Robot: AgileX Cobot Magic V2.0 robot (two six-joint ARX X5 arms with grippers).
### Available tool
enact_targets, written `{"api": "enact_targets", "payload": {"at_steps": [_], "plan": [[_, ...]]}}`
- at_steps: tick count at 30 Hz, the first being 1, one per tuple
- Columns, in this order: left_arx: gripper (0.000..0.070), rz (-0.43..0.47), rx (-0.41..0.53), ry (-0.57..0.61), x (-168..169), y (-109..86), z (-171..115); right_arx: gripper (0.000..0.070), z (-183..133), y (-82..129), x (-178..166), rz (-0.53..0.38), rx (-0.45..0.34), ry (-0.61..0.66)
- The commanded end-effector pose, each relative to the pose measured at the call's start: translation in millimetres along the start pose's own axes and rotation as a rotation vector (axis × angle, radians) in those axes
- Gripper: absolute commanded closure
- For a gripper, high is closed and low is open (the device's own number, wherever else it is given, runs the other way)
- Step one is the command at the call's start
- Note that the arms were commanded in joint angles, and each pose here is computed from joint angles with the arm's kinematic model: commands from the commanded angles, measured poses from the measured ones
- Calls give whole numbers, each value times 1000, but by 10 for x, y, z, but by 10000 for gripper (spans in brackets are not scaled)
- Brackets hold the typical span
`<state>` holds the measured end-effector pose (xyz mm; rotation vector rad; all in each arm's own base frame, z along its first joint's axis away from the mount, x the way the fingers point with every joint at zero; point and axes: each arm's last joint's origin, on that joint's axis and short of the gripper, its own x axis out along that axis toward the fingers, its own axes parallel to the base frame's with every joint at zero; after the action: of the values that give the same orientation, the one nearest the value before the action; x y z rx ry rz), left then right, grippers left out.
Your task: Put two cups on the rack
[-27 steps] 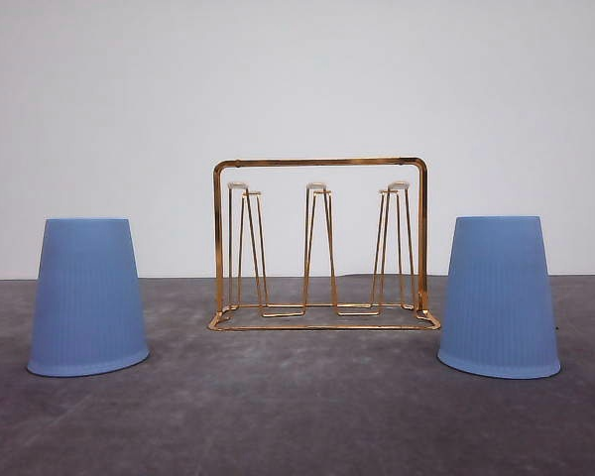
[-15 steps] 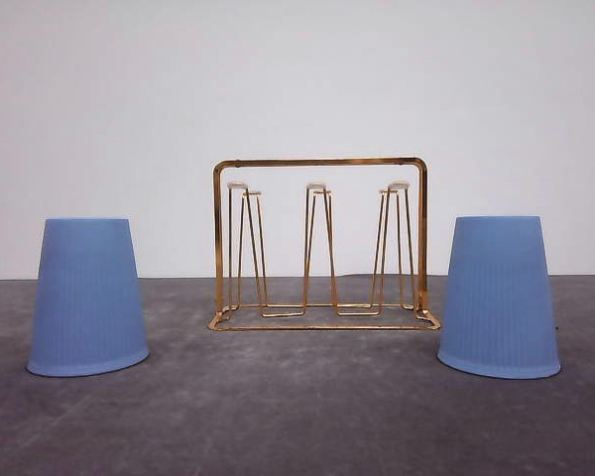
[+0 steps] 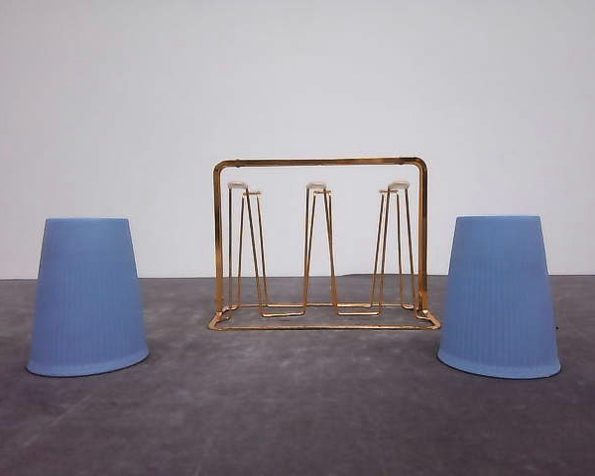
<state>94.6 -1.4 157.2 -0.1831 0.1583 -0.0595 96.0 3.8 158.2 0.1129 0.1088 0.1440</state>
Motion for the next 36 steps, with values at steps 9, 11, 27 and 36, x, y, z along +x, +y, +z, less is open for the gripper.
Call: {"api": "enact_targets", "payload": {"at_steps": [9, 11, 27, 36], "plan": [[688, -54, -120, -42, -232, -212, 994, 694, 800, 141, -89, 96, 195, 10], [688, -75, -113, 8, -202, -264, 1236, 694, 1000, 167, -53, 107, 191, 52], [682, -170, 52, 477, 774, -533, 1590, 694, 1511, 281, 771, 188, 1, 573], [167, -187, 69, 557, 935, -609, 1457, 252, 1402, 268, 856, 203, -18, 662]]}}
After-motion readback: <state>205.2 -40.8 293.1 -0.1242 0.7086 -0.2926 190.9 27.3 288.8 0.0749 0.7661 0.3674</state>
